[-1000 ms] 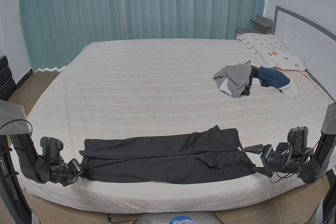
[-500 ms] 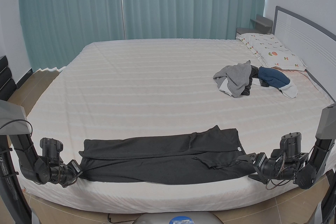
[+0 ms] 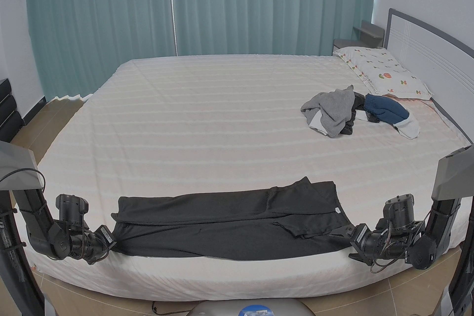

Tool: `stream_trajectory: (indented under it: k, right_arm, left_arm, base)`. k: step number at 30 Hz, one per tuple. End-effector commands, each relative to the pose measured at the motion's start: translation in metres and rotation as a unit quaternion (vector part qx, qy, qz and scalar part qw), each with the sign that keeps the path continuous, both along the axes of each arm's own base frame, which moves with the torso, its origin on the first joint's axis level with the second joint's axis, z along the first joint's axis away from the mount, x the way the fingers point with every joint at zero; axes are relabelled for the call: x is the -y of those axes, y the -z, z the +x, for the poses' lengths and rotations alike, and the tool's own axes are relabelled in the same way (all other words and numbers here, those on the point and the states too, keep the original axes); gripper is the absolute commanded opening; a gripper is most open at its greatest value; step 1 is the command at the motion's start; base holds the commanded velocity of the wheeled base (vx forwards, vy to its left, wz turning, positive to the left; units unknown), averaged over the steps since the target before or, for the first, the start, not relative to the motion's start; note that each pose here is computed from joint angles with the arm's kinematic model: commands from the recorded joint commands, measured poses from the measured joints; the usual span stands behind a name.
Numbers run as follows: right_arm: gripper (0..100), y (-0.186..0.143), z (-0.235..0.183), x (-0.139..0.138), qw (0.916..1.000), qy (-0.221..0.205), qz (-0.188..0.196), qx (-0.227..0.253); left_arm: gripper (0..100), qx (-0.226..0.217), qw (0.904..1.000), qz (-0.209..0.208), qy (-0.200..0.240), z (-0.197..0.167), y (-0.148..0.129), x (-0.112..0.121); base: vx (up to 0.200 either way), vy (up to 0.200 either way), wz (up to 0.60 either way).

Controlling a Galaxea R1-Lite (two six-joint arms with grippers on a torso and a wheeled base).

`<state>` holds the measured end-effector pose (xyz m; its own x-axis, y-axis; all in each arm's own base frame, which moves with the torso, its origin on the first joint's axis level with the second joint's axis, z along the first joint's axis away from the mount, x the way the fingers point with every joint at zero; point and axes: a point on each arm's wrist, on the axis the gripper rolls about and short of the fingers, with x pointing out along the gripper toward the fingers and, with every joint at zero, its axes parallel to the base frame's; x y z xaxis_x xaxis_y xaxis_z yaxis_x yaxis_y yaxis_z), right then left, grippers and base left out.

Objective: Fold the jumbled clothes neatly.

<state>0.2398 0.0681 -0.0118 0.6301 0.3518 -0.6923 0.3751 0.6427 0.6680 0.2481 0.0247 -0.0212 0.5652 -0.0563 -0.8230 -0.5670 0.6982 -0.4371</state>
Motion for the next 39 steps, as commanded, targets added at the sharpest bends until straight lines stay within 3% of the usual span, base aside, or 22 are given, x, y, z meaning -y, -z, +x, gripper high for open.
stream_trajectory:
  k: [1,10,11,28,39]
  right_arm:
    - [100,0.009,0.005,-0.001,0.9999,0.011,-0.012,-0.004]
    - [100,0.020,0.011,-0.001,0.9994,0.023,-0.020,0.019]
    - [0,0.021,0.012,-0.001,0.9993,0.024,-0.023,0.020]
    - [0,0.013,0.008,0.006,0.9979,0.040,-0.035,0.037]
    - [0,-0.005,0.010,0.015,0.9959,0.052,-0.032,0.067]
  left_arm:
    - [0,0.000,1.0000,0.000,0.000,0.000,0.000,0.000]
    - [0,0.000,1.0000,-0.001,-0.001,0.000,0.000,0.000]
    - [0,0.000,1.0000,-0.001,-0.002,0.000,0.000,-0.001]
    - [0,0.003,1.0000,0.001,0.001,0.000,-0.002,-0.001]
    - [0,0.033,0.9994,0.007,0.000,-0.005,-0.022,-0.001]
  base:
    - [0.000,0.000,0.00]
    - [0.000,0.000,0.00]
    - [0.000,0.000,0.00]
    - [0.000,0.000,0.00]
    - [0.000,0.000,0.00]
